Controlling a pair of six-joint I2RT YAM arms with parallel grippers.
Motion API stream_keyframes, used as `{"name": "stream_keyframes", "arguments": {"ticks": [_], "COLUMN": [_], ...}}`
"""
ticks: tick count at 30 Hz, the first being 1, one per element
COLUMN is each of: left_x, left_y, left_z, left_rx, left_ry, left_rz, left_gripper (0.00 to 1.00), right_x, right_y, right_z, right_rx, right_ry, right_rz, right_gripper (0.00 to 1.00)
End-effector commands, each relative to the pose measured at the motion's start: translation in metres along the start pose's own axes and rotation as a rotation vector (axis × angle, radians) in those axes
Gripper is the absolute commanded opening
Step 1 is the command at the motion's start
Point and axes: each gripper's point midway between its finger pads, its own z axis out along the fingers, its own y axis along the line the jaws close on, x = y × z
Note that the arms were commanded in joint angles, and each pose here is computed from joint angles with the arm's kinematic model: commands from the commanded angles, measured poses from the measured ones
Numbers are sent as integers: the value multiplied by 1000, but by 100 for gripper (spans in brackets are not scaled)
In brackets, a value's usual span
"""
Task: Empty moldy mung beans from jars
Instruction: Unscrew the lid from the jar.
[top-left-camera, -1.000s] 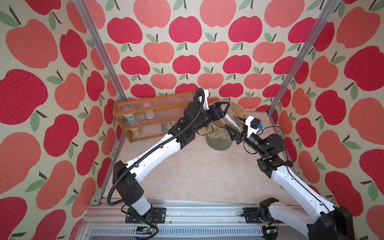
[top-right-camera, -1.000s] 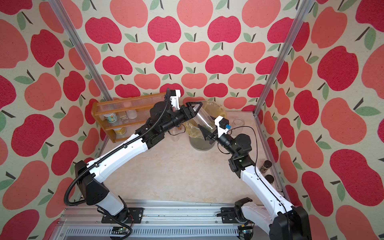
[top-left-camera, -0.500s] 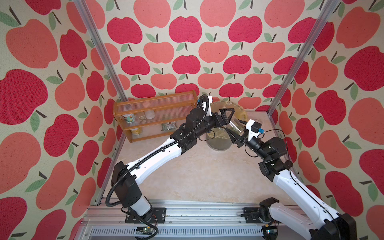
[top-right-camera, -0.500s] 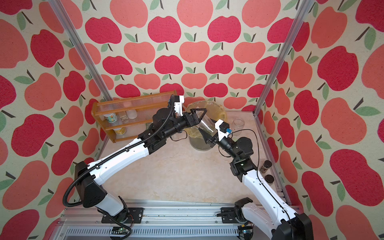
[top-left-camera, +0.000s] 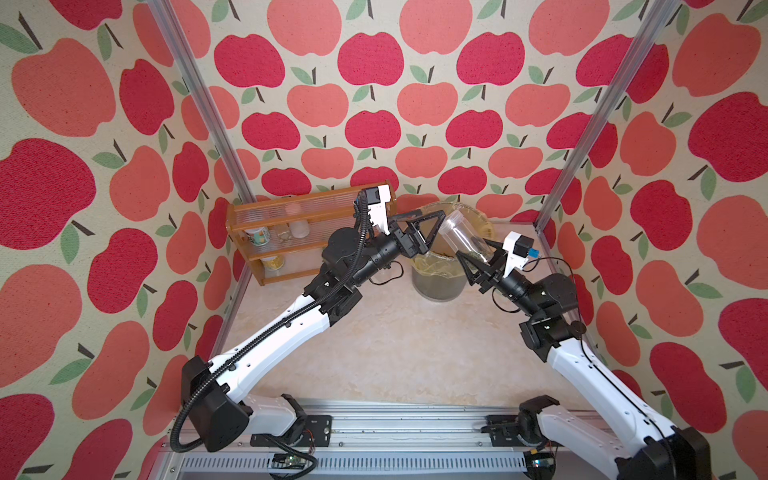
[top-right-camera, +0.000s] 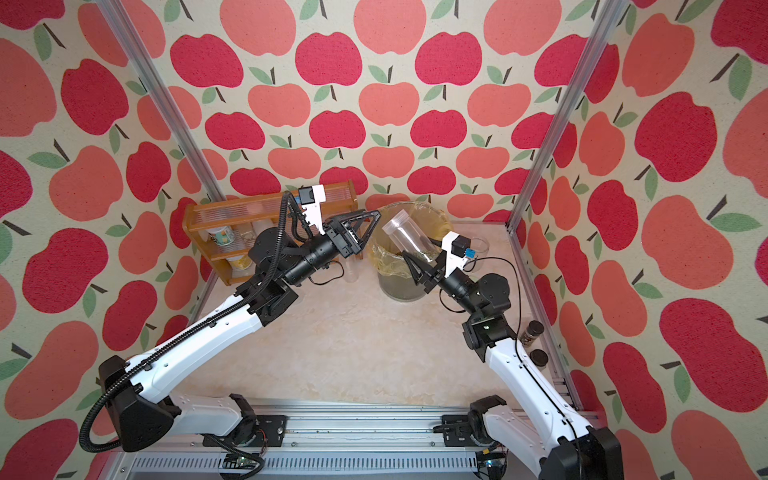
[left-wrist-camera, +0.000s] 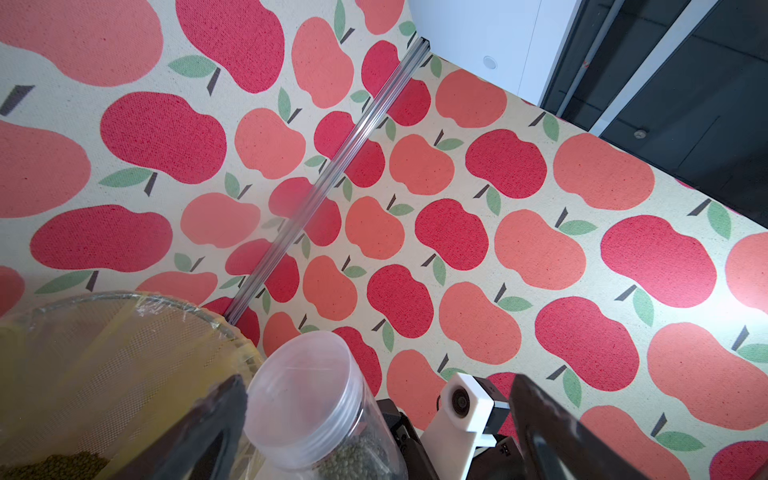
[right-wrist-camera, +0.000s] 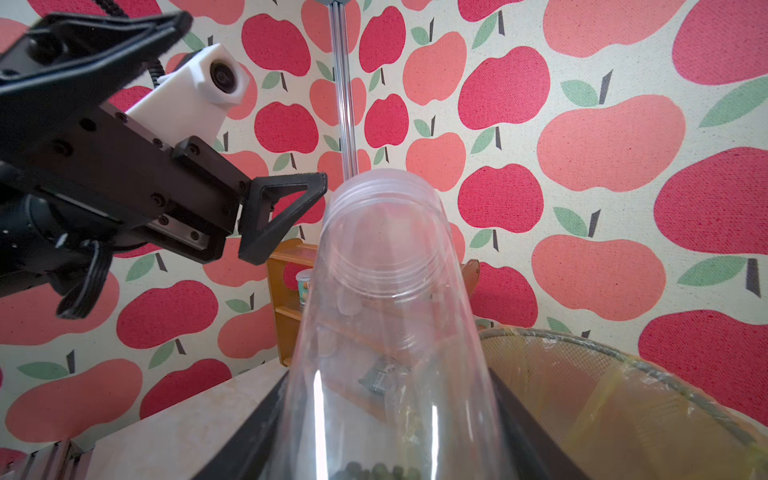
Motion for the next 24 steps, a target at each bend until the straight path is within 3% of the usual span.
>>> {"name": "stream_keyframes", "arguments": {"ticks": [1,11,24], "left_x": [1,18,26], "left_y": [3,4,21], "left_z": [-3,21,41], "left_rx": [29,164,175], "left_ry": [-6,68,87], "left_rz": [-9,-113,-213], "left_gripper": [100,100,95], "right_x": [-12,-15,-12], "right_y": [11,19,19], "right_z": [-3,-2,-4], "right_rx": [-63,-129,-130], "right_ry": [-69,-104,-107], "right_rz": [50,95,98], "right_gripper": [49,51,50]}}
